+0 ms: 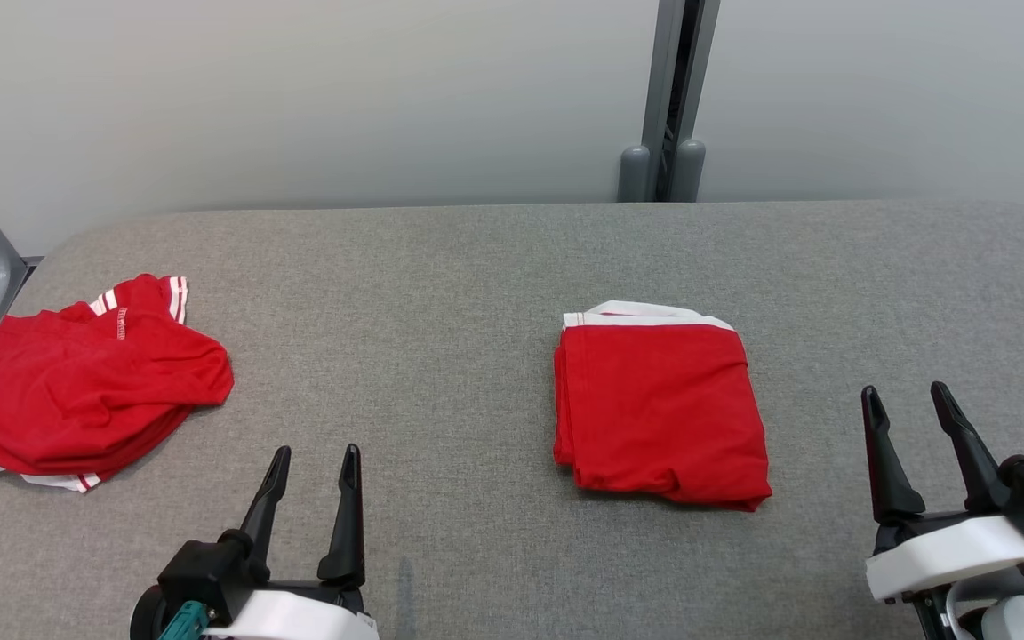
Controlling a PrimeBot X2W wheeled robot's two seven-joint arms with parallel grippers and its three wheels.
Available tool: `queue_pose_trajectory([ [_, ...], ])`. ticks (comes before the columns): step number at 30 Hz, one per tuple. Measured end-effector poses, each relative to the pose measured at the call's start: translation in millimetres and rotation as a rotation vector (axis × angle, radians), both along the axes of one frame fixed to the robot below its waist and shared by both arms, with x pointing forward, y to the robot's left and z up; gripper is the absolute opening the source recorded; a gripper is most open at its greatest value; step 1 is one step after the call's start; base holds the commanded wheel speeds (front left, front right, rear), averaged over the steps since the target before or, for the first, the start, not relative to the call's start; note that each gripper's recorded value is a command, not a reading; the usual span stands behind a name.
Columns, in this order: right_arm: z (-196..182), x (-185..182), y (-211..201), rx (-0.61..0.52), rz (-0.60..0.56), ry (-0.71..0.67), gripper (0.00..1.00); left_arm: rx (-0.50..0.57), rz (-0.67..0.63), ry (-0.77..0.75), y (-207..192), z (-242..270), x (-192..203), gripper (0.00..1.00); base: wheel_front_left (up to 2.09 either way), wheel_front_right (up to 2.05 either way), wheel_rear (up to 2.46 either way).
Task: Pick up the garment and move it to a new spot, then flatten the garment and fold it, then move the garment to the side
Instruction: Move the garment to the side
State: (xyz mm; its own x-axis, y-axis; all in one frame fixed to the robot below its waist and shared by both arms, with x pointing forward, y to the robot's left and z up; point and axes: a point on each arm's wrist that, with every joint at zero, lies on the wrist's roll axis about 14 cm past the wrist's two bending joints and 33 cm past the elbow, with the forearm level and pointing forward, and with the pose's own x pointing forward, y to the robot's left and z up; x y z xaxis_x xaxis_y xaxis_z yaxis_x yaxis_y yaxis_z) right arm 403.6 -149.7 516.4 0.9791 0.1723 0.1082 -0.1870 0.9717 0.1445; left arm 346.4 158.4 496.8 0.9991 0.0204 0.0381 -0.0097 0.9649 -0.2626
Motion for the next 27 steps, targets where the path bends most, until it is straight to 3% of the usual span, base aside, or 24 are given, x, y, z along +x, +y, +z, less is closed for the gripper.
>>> queue_pose_trajectory([
  [27,-0.9,1.0,2.7,0.005,0.008,0.004,1.0,0.0,0.003,0.003,0.8,-0.9,-1.9,1.0,0.0,0.0,0.0],
])
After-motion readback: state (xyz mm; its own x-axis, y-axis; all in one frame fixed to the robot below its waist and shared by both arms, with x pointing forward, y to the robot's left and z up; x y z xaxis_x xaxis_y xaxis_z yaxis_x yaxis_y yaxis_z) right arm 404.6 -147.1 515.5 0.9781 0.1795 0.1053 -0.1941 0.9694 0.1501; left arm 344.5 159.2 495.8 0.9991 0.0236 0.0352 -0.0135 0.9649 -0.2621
